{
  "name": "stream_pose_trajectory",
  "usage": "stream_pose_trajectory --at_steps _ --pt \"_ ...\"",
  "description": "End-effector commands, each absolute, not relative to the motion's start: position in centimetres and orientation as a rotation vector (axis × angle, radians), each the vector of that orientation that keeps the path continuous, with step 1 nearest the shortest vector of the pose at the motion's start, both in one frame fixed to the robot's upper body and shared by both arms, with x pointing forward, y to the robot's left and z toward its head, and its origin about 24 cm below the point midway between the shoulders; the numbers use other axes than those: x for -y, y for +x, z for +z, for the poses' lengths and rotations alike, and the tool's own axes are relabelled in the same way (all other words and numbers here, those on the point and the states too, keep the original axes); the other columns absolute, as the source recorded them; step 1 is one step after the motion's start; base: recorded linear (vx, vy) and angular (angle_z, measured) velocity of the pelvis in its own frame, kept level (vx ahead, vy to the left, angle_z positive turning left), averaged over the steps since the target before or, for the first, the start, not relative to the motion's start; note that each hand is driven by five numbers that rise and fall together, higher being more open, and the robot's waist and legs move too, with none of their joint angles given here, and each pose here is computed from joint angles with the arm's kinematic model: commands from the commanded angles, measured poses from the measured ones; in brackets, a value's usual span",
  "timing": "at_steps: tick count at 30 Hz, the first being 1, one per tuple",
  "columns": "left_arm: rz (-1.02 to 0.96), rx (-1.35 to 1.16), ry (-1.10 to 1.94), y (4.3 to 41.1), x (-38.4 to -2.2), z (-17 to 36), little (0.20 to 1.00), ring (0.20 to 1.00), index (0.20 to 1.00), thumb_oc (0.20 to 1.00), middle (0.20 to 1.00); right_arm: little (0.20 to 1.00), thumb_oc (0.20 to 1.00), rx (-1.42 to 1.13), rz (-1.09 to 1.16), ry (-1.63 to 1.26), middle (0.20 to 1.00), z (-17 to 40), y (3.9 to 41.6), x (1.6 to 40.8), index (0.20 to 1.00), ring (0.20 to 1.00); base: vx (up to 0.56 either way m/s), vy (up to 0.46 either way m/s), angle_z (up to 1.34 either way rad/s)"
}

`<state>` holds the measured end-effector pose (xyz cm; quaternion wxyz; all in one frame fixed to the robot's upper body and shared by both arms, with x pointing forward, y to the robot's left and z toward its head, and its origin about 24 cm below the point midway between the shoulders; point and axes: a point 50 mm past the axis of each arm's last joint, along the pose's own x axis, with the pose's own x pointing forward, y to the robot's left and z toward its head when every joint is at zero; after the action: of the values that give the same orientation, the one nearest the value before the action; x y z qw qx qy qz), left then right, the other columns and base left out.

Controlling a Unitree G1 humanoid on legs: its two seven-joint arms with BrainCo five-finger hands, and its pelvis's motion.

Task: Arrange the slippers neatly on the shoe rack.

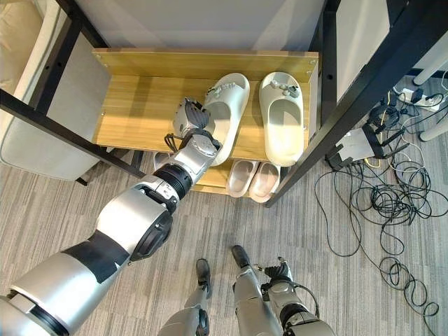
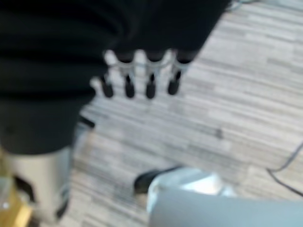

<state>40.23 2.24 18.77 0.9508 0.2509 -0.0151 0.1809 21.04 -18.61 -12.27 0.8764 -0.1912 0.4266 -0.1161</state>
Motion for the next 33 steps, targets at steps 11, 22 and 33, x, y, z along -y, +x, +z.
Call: stream_pose_trajectory --at_steps 11,22,33 --pt "0.281 -0.180 0.300 38.8 1.1 17.2 1.000 1.000 1.000 1.000 1.000 1.000 1.000 -0.856 -0.298 -0.393 1.000 -10.7 23.6 19.5 1.000 1.000 0.00 -0.001 -0.01" --pt "0.410 -0.244 0.045 39.9 -1.4 19.3 1.000 1.000 1.000 1.000 1.000 1.000 1.000 -0.900 -0.299 -0.418 1.000 -11.3 22.7 19.6 1.000 1.000 0.00 0.003 0.00" --pt "0.442 -0.275 -0.052 40.8 -4.1 20.1 1.000 1.000 1.000 1.000 1.000 1.000 1.000 -0.936 -0.322 -0.430 1.000 -11.8 21.7 20.0 1.000 1.000 0.00 0.005 0.00"
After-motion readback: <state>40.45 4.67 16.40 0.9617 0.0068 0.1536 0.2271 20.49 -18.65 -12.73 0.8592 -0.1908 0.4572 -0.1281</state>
